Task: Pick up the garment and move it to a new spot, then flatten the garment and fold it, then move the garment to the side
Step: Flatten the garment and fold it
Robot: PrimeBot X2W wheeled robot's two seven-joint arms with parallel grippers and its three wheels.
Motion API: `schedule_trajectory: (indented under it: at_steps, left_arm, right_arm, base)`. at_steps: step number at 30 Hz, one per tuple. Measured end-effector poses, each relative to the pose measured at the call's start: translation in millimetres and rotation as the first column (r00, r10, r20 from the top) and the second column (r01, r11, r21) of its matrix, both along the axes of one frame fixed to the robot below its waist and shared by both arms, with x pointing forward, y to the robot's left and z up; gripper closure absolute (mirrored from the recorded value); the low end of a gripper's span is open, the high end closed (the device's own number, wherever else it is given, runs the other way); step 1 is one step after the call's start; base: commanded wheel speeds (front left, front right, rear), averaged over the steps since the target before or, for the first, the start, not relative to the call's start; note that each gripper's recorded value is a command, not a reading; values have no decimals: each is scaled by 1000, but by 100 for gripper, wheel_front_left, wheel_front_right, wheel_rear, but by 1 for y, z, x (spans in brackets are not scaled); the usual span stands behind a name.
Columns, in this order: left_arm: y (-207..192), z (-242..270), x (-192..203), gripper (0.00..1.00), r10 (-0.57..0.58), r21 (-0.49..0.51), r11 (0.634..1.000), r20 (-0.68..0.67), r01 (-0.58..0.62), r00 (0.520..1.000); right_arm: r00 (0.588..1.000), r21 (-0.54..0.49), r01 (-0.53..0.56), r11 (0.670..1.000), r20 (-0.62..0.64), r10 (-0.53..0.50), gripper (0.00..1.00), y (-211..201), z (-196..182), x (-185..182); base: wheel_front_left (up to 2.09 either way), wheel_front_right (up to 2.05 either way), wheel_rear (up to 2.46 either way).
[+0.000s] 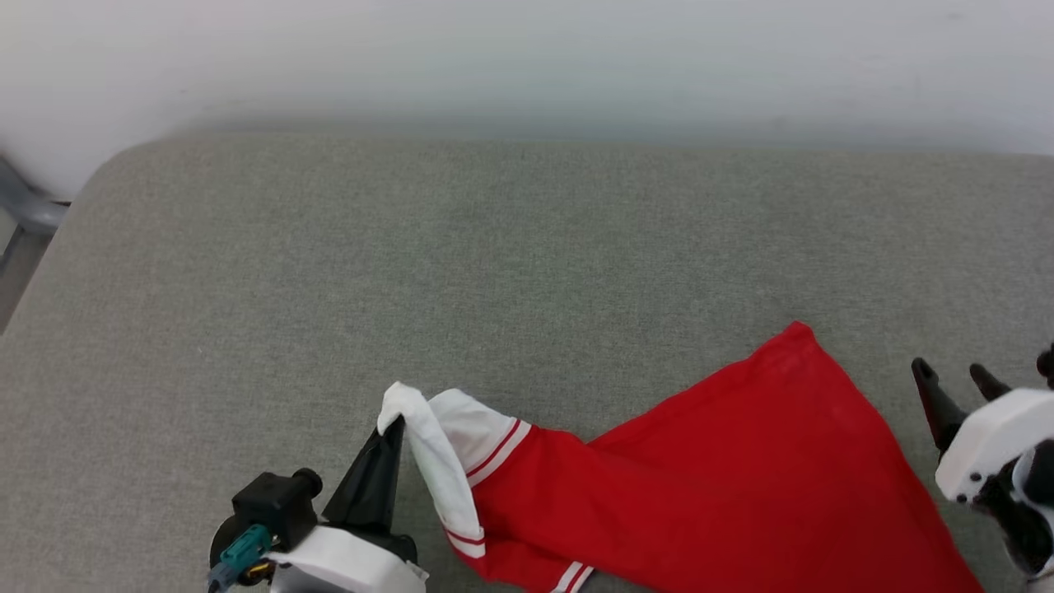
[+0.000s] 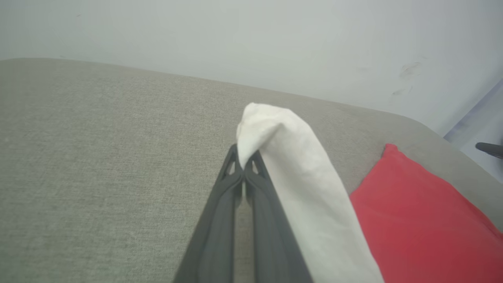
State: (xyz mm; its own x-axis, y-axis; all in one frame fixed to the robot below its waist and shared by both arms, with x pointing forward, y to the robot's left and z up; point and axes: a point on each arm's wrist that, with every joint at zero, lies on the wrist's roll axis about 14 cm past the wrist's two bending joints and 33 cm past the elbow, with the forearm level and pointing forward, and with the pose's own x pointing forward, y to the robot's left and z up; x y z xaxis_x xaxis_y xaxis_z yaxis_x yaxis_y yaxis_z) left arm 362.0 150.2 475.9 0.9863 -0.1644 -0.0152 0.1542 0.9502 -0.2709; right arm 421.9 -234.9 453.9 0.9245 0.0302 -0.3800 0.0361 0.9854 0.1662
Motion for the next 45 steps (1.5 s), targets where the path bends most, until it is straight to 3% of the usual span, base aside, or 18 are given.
schedule_trajectory:
  at_steps: [3,6,10,20,21,22,23,26,30,34,40,45]
  left_arm:
    - [-2,1,7,100,-4,-5,1000,8,4,1000]
    - [-1,1,16,100,-2,-12,1000,11,2,1000]
    - [-1,-3,25,100,-1,-14,1000,2,1,1000]
    - [0,-15,41,100,-2,-23,1000,-27,2,1000]
    - [1,-16,41,100,0,-27,1000,-30,0,1000]
    - [1,-17,40,100,1,-28,1000,-33,-2,999]
    - [2,-18,40,100,2,-27,1000,-35,-3,999]
    - [2,-18,40,100,4,-33,999,-37,-5,999]
    - [6,-14,39,100,9,-27,1000,-26,-10,1000]
    - [11,-2,38,100,15,-13,1000,7,-15,1000]
    - [25,32,45,100,19,28,999,107,-22,994]
    - [42,89,69,100,18,79,996,266,-40,964]
  right_arm:
    - [990,-41,-80,996,-119,74,0,9,-10,23]
    - [955,-55,-153,987,-266,133,0,19,-27,37]
    - [884,-70,-262,962,-418,211,0,37,-44,52]
    - [709,-52,-450,891,-627,322,0,75,-94,57]
    - [693,-43,-453,890,-645,322,5,75,-97,56]
    - [681,-34,-454,891,-658,322,59,76,-100,55]
    - [669,-30,-458,889,-670,322,100,76,-101,54]
    - [657,-12,-461,887,-677,332,100,78,-102,53]
    - [686,-3,-453,892,-640,346,100,81,-94,56]
    - [766,-30,-433,901,-539,350,100,81,-69,69]
    - [904,-94,-357,929,-287,318,100,70,4,100]
    - [956,-119,-285,951,-113,272,100,59,58,111]
  base:
    - [0,0,0]
    - [0,0,0]
    - [0,0,0]
    - [0,0,0]
    - [0,0,0]
    - [0,0,0]
    - [0,0,0]
    - [0,0,0]
    - [0,0,0]
    - [0,0,0]
    - [0,0,0]
    - [0,0,0]
